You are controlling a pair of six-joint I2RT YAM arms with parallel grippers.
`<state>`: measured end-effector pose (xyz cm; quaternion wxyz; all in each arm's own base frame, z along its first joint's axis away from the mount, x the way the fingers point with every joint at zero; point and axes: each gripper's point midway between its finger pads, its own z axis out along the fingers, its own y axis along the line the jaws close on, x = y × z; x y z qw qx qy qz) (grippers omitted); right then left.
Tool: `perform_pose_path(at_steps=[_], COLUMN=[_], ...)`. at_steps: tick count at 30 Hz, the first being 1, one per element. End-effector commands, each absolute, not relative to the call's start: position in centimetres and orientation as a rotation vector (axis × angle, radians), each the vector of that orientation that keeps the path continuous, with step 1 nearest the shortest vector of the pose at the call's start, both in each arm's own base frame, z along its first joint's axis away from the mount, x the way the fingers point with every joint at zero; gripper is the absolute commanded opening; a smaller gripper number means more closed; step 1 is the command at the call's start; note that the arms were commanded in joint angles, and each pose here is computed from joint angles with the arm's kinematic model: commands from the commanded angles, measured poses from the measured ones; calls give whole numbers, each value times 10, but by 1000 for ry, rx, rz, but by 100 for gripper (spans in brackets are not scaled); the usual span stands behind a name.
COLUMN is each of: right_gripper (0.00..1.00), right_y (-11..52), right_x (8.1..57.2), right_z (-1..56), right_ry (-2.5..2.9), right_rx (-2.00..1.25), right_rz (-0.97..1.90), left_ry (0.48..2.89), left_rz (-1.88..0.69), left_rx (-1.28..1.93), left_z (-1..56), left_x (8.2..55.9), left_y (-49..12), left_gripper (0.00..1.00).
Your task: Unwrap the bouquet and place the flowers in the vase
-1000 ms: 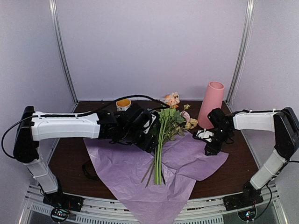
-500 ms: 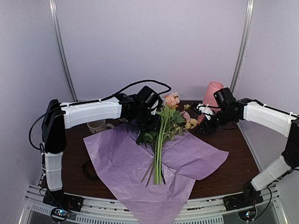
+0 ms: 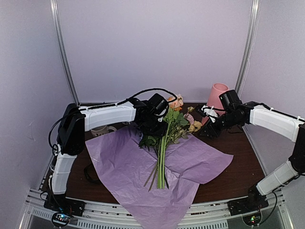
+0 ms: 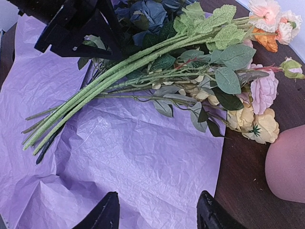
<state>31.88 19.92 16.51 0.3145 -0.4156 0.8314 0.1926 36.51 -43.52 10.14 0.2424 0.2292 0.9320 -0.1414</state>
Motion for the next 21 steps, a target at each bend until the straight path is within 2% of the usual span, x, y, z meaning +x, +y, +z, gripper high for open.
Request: perform_pose_path(at_steps=[1, 12, 16, 21], right_gripper=[55, 55, 55, 55], right_y=[202, 201, 202, 202], right_x=[315, 313, 312, 311], right_z=[173, 170, 171, 172], right_ry=[2151, 2149, 2145, 2140], right_rx=[-1110, -1126, -1128, -1128], right_rz=[523, 518, 524, 523], left_ry=[2554, 2577, 2576, 2535], left_rz=[-452, -457, -463, -450], left_rx=[601, 604, 607, 599], left_z=[103, 86, 87, 111], left_x=[374, 382, 383, 383], left_y=[-443, -452, -452, -446], left_gripper=[35, 30, 15, 6])
